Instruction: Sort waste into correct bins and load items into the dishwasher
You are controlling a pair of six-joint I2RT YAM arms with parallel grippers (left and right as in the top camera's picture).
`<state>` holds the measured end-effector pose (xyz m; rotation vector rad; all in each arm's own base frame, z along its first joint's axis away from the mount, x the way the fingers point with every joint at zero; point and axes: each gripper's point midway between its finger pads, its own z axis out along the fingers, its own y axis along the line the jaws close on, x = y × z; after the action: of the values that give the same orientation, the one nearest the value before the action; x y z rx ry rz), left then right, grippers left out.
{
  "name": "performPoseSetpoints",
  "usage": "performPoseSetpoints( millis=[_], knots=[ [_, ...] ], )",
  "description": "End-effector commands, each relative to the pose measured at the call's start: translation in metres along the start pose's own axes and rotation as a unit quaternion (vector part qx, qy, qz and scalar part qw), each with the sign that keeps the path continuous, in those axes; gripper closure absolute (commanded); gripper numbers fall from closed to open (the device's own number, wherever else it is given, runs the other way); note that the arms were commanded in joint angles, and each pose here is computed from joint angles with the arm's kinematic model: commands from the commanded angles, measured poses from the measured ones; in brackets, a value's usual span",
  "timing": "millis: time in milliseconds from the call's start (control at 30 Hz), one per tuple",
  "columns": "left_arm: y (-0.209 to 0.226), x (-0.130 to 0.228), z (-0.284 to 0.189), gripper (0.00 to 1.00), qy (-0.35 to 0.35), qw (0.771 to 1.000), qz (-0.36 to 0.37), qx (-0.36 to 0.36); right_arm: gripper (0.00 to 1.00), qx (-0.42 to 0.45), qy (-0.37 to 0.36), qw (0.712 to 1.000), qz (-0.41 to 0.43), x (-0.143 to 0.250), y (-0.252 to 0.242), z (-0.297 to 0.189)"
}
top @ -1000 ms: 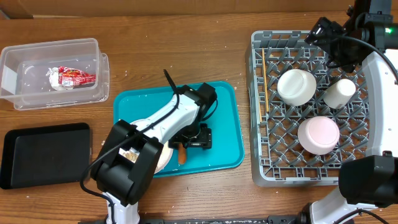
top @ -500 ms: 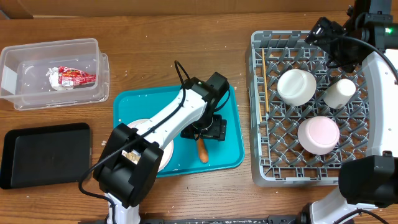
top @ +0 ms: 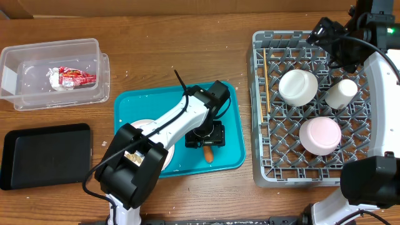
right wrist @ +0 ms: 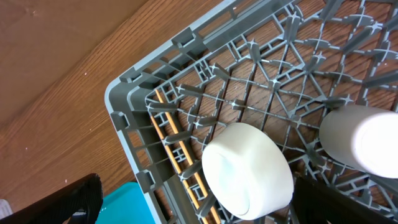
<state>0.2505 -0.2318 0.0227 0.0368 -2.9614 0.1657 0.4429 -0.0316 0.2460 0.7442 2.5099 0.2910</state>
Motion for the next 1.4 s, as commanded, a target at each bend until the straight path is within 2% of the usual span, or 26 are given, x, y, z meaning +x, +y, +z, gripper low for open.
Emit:
performPoseSetpoints(
  millis=[0, 100, 267, 433, 533, 767, 833, 933, 1167, 1367],
  knots=[
    [-0.002, 0.002, 0.003, 0.28, 0.001, 0.999, -0.038, 0.001, 0.0, -0.005, -0.005, 1.0, 0.0, -0.002, 0.002, -0.003],
    [0.004, -0.001, 0.004, 0.31, -0.009, 0.998, -0.061, -0.013, 0.0, -0.005, -0.005, 1.0, 0.0, -0.002, 0.002, -0.003],
    [0.011, -0.003, 0.01, 0.29, -0.019, 0.996, -0.084, -0.025, 0.0, -0.005, -0.005, 1.0, 0.0, -0.002, 0.002, -0.003],
    [0.016, 0.0, 0.022, 0.38, -0.019, 0.993, -0.113, -0.024, 0.0, -0.005, -0.005, 1.0, 0.0, -0.002, 0.002, -0.003],
    [0.016, 0.0, 0.025, 0.39, -0.019, 0.993, -0.113, -0.023, 0.0, -0.005, -0.005, 1.0, 0.0, -0.002, 0.002, -0.003],
    [0.017, 0.0, 0.025, 0.62, -0.02, 0.993, -0.113, -0.024, 0.0, -0.005, -0.005, 1.0, 0.0, -0.002, 0.002, -0.003],
    [0.017, 0.0, 0.025, 0.65, -0.02, 0.993, -0.112, -0.024, 0.0, -0.005, -0.005, 1.0, 0.0, -0.002, 0.002, -0.003],
    [0.017, 0.0, 0.024, 0.74, -0.019, 0.994, -0.109, -0.024, 0.0, -0.005, -0.005, 1.0, 0.0, -0.002, 0.002, -0.003],
    [0.014, -0.002, 0.009, 0.8, -0.017, 0.995, -0.097, -0.031, 0.0, -0.005, -0.005, 1.0, 0.0, -0.002, 0.002, -0.003],
    [0.021, -0.02, -0.03, 0.85, -0.03, 0.993, -0.104, -0.041, 0.0, -0.005, -0.005, 1.0, 0.0, -0.002, 0.002, -0.003]
  ],
)
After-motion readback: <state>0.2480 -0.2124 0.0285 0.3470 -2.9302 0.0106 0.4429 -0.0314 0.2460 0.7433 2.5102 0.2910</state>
